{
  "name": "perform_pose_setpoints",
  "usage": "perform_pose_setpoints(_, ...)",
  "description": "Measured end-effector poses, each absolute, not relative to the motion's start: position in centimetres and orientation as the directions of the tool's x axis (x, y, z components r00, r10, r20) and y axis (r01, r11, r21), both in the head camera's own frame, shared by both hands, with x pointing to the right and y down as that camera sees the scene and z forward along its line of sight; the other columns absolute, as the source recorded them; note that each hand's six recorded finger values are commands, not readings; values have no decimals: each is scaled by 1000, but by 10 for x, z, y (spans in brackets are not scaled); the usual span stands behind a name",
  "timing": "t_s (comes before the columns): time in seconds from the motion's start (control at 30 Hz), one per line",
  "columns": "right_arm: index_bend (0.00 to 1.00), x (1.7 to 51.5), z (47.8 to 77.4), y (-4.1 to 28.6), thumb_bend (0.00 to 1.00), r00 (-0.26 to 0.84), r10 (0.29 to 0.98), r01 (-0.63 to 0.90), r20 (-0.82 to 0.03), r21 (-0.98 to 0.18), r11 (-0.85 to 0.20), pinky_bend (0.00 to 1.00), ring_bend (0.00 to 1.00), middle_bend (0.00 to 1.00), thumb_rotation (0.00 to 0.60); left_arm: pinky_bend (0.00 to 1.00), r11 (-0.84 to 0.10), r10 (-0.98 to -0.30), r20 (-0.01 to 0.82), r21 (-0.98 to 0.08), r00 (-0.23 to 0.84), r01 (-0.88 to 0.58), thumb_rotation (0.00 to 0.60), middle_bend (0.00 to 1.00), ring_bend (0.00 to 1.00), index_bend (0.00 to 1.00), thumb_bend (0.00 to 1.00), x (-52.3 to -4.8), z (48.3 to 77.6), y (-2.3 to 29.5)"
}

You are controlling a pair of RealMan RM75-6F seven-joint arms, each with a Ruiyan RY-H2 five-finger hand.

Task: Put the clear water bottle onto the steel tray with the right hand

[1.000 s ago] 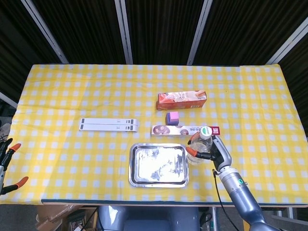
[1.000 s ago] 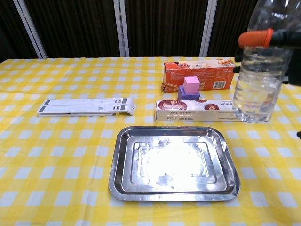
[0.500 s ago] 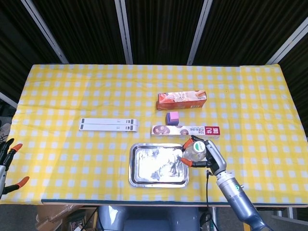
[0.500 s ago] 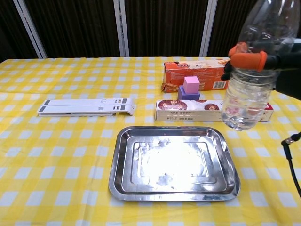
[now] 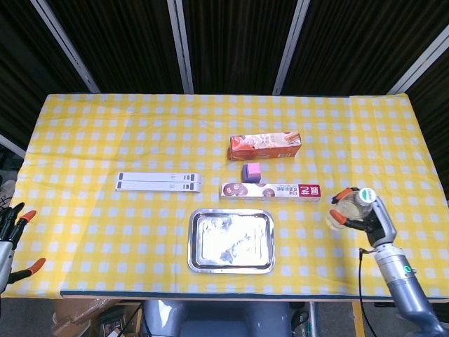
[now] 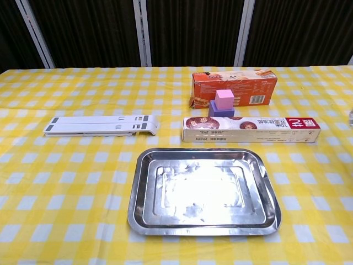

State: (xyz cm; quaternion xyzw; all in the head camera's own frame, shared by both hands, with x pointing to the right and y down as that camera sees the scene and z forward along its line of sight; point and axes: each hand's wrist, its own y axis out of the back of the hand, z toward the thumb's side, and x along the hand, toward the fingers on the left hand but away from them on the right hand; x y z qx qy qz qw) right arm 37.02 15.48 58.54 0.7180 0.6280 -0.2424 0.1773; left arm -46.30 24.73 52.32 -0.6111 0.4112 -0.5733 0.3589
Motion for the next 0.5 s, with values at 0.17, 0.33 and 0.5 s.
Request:
perform_pose_setpoints(0.17,909,368,581,157,902,135,817,975,-560,-70,-209,0,371,702,600,0,-408,-912,409,-908,8,-93,600,0,0,124,201,-461,524,248)
perform_pose_setpoints(0.33,909,331,588,163,903,223,790,951,-571,-52,-306,0,371,702,600,0,-412,-911,413,-906,8,-93,600,0,0,124,201,-462,525,247)
perform_pose_setpoints(0.5,909,274,600,173,901,324,746,909,-582,-27,-417,0,371,702,600,0,-418,-908,419,-903,10,-100,600,0,0,124,201,-464,527,245)
